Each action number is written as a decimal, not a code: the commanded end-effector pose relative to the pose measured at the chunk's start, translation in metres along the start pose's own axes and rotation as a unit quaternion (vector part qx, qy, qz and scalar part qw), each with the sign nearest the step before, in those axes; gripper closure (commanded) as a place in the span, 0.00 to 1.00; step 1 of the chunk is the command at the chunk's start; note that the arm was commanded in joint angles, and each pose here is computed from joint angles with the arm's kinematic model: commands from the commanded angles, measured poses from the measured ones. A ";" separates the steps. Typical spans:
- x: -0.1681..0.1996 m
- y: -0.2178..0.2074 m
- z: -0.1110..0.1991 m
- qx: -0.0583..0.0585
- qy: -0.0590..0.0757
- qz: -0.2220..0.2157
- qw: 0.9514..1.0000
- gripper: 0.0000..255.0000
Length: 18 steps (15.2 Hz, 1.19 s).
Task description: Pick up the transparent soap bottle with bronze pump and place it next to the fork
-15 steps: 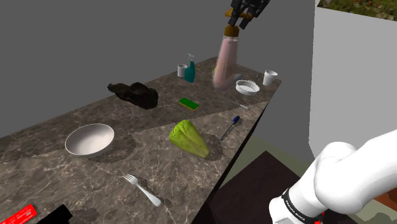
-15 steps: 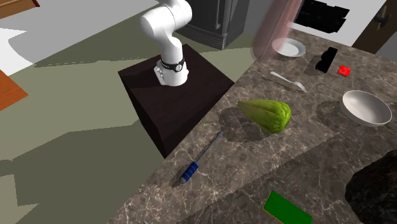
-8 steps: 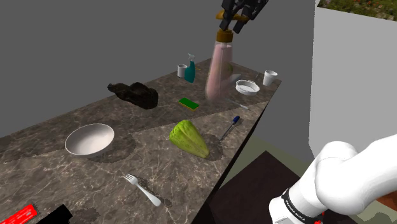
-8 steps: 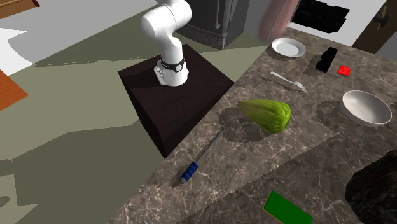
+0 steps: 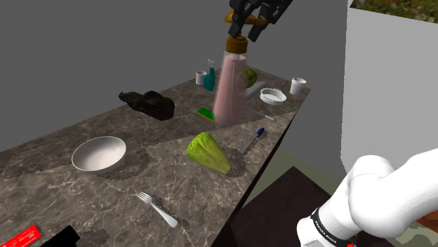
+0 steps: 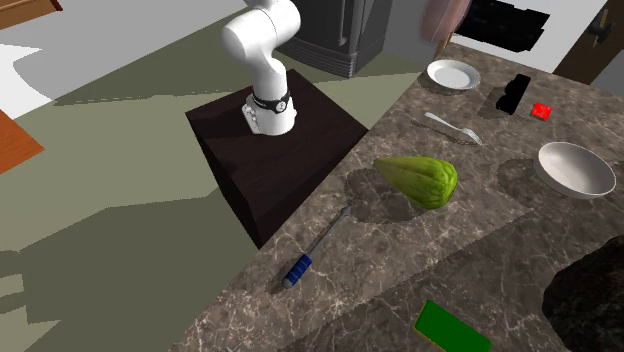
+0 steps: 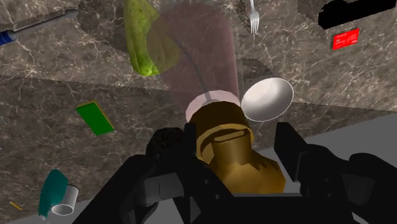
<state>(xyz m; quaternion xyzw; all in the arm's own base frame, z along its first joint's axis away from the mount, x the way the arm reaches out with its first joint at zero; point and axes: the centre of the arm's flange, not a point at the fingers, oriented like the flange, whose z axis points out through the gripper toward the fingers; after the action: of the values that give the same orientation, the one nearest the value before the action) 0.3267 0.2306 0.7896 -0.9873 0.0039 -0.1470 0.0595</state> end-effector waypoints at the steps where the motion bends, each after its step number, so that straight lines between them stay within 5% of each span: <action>1: -0.015 -0.025 0.001 0.000 0.000 0.001 1.000 1.00; 18: -0.121 -0.223 -0.008 0.000 0.000 0.001 1.000 1.00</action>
<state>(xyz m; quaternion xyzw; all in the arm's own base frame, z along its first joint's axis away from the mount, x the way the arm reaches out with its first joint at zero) 0.2115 0.4420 0.7897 -0.9874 0.0025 -0.1473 0.0584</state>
